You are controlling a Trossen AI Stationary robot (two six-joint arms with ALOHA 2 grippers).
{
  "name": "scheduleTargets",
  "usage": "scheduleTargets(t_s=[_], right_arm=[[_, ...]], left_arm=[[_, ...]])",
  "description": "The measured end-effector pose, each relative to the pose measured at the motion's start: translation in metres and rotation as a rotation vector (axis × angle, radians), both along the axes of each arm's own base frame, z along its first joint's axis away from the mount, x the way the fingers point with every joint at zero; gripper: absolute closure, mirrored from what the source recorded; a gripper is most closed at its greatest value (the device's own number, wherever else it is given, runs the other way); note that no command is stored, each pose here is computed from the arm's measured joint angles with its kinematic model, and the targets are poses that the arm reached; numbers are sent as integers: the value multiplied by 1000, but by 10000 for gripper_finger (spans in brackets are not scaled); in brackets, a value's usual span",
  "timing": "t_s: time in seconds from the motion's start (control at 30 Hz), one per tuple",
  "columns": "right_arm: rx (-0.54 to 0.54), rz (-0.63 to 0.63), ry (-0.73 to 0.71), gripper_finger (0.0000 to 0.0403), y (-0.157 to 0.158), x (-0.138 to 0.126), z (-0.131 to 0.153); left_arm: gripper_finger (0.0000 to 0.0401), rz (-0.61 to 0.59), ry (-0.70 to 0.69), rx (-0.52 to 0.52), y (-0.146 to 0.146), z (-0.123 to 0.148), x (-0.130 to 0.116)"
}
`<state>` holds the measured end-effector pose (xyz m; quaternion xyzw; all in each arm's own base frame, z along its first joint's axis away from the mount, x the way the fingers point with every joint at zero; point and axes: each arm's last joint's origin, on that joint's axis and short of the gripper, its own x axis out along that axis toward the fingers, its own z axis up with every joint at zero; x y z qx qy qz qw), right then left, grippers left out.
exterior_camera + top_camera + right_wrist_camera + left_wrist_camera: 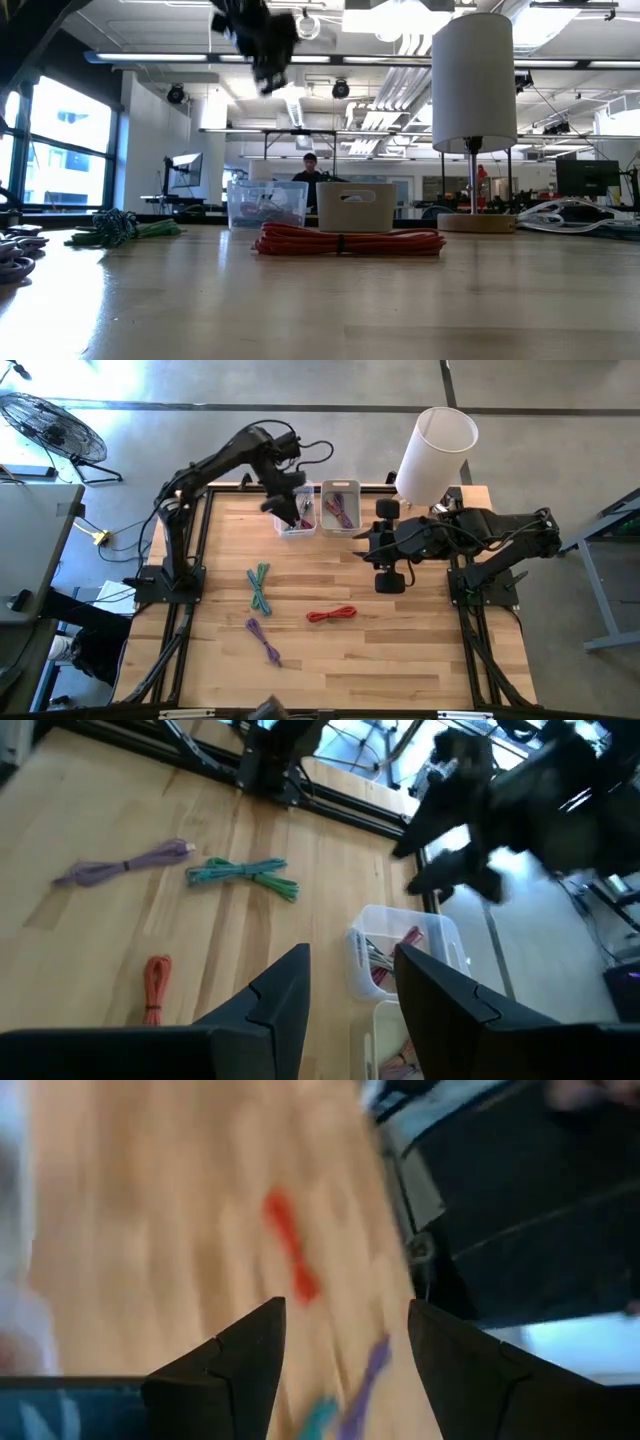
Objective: Pick & Place USB Port
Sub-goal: Put the orange charger cable into the gray bin
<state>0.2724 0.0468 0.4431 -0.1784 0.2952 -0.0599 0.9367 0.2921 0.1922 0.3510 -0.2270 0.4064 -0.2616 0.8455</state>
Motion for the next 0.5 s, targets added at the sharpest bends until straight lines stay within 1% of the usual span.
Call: scheduleTargets(t_s=[0.07,0.17,0.3,0.37,0.5], right_arm=[[16,20,-9,263,1,1,1],[24,29,-20,263,2,1,2],[18,56,-18,263,8,0,2],[17,81,-16,263,12,-1,2],[62,162,6,263,20,-3,0]], left_arm=[[193,-62,-144,37,-17,27,-3],[193,-143,-293,113,-47,68,-12],[193,-211,-406,232,-91,114,-36],[193,-223,-438,281,-116,136,-55],[193,-225,-497,385,-161,169,-95]])
